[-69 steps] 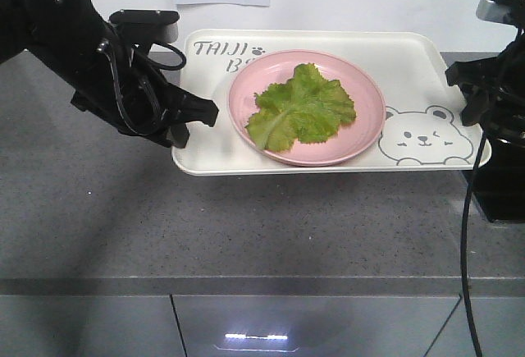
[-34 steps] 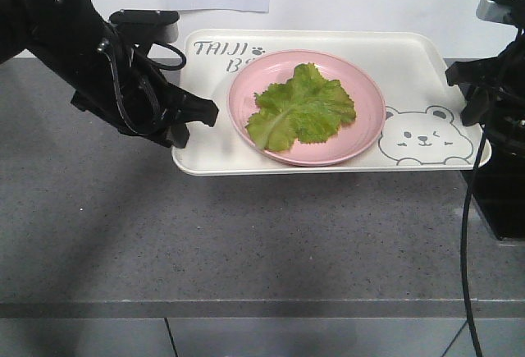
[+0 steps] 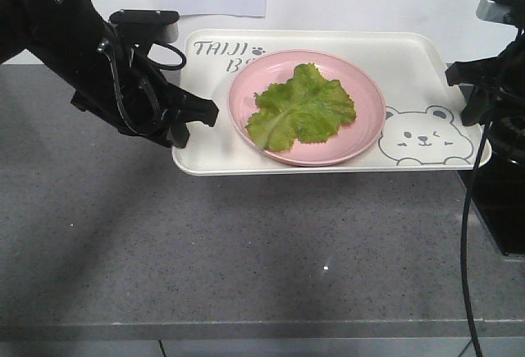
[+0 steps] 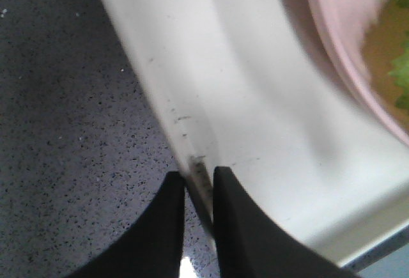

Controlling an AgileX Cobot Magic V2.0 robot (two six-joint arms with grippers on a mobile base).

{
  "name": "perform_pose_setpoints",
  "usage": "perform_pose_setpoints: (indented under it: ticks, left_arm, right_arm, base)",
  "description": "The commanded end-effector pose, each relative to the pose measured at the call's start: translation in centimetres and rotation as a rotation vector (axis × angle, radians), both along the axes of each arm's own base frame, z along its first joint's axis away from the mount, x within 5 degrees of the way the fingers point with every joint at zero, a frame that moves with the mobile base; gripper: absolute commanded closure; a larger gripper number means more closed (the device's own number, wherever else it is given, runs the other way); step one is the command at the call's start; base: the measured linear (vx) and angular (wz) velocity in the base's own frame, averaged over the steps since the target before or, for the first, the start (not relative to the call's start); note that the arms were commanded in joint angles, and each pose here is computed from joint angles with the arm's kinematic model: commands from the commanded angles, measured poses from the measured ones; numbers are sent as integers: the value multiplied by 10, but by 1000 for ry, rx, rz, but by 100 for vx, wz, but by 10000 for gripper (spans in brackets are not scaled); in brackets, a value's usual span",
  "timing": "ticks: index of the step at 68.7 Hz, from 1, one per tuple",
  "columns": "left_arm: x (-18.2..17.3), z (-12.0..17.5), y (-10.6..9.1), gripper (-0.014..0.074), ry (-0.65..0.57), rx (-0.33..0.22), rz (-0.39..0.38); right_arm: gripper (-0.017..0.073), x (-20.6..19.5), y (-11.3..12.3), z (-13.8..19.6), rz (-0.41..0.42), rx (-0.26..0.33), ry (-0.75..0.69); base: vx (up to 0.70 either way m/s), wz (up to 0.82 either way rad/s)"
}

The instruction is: Transfer vegetables to tray and serve

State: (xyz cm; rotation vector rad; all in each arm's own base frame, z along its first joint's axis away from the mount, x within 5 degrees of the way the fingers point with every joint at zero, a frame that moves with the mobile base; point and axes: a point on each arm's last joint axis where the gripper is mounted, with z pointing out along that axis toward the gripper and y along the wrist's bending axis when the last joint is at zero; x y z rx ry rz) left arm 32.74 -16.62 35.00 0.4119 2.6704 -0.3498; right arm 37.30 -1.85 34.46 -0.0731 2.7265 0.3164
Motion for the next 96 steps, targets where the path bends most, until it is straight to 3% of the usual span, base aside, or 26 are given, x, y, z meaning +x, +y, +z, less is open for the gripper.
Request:
perform_pose_setpoints:
  ticks: [1, 96]
  left_arm:
    - [-12, 33, -8, 599, -120, -114, -44]
    - [-12, 33, -8, 599, -120, -114, -44]
  right_arm:
    - [565, -13, 11, 30, 24, 75, -71]
    - [565, -13, 11, 30, 24, 75, -71]
  base:
    - [6, 0]
    - [4, 1]
